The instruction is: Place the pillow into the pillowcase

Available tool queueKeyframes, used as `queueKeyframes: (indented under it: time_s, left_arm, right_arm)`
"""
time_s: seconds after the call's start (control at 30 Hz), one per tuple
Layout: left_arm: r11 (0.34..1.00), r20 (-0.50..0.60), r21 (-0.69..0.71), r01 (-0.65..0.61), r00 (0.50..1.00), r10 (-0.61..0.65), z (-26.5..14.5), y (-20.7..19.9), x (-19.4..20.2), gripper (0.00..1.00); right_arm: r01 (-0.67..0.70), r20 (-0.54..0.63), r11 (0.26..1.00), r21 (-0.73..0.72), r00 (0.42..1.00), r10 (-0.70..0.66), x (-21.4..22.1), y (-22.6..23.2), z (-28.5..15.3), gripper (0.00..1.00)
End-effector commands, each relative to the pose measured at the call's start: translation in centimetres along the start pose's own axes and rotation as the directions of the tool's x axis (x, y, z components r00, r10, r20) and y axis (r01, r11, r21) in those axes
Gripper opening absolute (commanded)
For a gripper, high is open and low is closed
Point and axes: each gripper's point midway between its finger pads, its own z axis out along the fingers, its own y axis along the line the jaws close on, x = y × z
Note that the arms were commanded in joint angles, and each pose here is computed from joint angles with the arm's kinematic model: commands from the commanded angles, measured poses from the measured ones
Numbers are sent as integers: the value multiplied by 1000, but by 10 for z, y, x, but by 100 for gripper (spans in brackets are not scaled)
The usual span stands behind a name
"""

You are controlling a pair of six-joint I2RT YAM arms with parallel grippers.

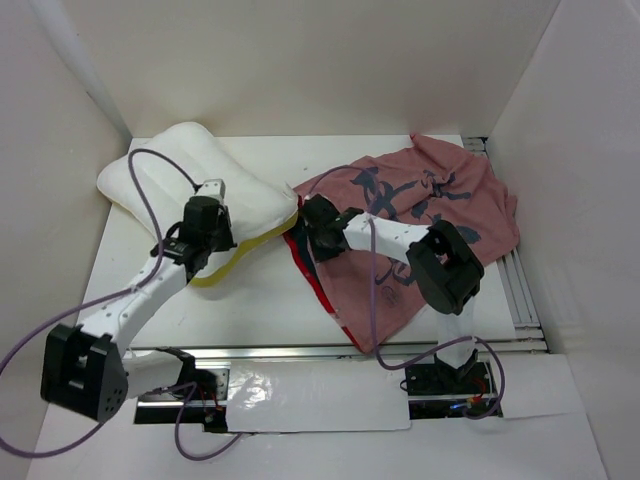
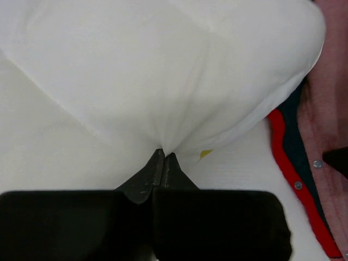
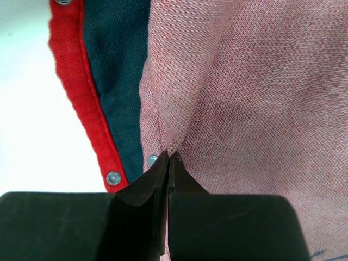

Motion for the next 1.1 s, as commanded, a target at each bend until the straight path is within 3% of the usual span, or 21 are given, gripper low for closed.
queueKeyframes:
  time_s: [0.0,0.1,0.33,0.7,0.87,1.07]
  left_arm:
    - [999,219,44,24,975,-33,-36,2,-57,0]
    - [998,242,33,57,968,-63,-53,11,-65,0]
    - [988,271,154,18,961,-60,-72,-5,-60,0]
    - [928,209,371,-39,977,-42,-89,-54,2,0]
    - [879,222,471,-78,974,-33,-111,-77,8,0]
    - [845,188,522,-116,982,19,-110,-106,13,0]
  right_arm:
    - [-48,145,993,-106,987,63,-55,12,-47,0]
    - [-42,201,981,-190,976,81,-74,18,-72,0]
    - [8,226,966,-258,973,52,-93,15,-105,0]
    - [-28,224,936,-352,968,113,-108,-4,-127,0]
    - [-10,226,917,-398,968,109,-110,5,-133,0]
    - [39,248,873,-486,964,95,-114,24,-154,0]
